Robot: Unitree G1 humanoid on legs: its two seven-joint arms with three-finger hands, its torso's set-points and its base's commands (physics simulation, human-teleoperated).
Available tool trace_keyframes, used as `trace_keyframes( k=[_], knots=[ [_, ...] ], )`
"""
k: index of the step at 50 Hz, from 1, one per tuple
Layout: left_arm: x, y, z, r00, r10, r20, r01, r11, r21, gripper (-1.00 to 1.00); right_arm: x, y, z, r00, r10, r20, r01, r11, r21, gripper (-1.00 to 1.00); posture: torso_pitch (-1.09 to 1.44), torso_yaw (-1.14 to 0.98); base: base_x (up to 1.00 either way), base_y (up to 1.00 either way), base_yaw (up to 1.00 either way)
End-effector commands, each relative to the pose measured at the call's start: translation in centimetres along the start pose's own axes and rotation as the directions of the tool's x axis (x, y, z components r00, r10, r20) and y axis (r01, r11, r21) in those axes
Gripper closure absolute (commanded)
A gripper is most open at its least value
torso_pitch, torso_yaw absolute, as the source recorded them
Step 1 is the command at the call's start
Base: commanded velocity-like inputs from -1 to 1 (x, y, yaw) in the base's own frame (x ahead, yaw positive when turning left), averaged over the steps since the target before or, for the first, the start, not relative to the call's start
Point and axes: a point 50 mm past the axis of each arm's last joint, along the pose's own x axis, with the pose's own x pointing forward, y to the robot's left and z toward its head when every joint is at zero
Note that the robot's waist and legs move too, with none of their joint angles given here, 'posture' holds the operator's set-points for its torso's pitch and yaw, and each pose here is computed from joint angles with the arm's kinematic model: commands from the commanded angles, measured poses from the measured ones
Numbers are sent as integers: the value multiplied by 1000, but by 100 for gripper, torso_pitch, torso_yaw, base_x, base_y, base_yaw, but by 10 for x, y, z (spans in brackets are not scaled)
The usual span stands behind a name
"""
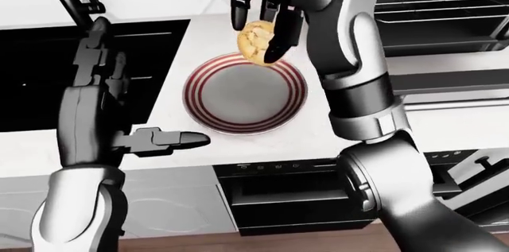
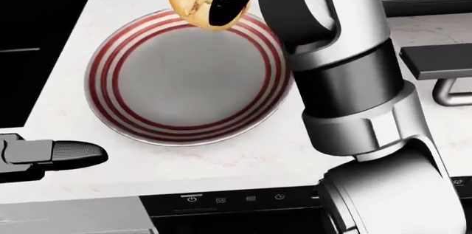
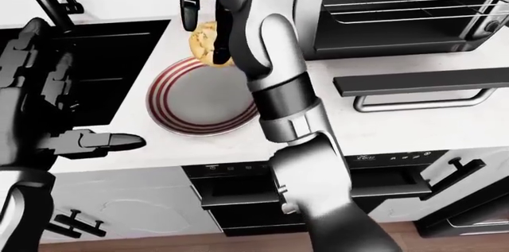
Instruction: Place the scone on the rack of the toaster oven.
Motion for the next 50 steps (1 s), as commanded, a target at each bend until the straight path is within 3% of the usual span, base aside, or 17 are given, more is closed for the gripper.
trace_keyframes(
  k=[1, 4, 9, 10, 17, 22, 24, 32, 37, 50],
  knots=[
    [-1, 1, 9, 998, 7, 65, -7, 1000, 8, -100, -11, -19, 9, 996, -91, 23, 91, 996, 8, 62, 0, 0, 0, 0, 0],
    [0, 0, 10, 998, 5, 65, -5, 1000, 5, -100, -15, -26, 6, 988, -152, 3, 152, 986, 72, 64, 0, 0, 0, 0, 0],
    [0, 0, 8, 998, 4, 63, -5, 1000, 5, -100, -22, -33, 0, 980, -199, -20, 200, 974, 105, 66, 0, 0, 0, 0, 0],
    [0, 0, 8, 998, 4, 65, -4, 1000, 4, -100, -25, -37, -2, 972, -230, -40, 233, 959, 159, 68, 0, 0, 0, 0, 0],
    [0, 0, 7, 998, 6, 61, -7, 1000, 3, -100, -38, -47, -6, 943, -325, -75, 334, 914, 231, 76, 0, 0, 0, 0, 0],
    [0, -1, 6, 998, 5, 59, -5, 1000, 4, -100, -52, -55, -11, 916, -386, -108, 400, 885, 236, 79, 0, 0, 0, 0, 0],
    [0, -2, 5, 998, 4, 59, -4, 1000, 1, -100, -60, -63, -14, 895, -425, -133, 445, 864, 234, 81, 0, 0, 0, 0, 0],
    [1, -3, 3, 998, 2, 58, -2, 1000, -2, -100, -82, -77, -21, 855, -485, -183, 517, 823, 233, 88, 0, 0, 0, 0, 0],
    [0, -2, 3, 998, 2, 57, -2, 1000, -6, -100, -100, -89, -30, 806, -546, -229, 590, 773, 231, 88, 0, 0, 0, 0, 0],
    [3, -3, 5, 998, -2, 59, 2, 1000, -4, -100, -137, -87, -40, 753, -593, -285, 653, 724, 221, 90, 0, 0, 0, 0, 0]
  ],
)
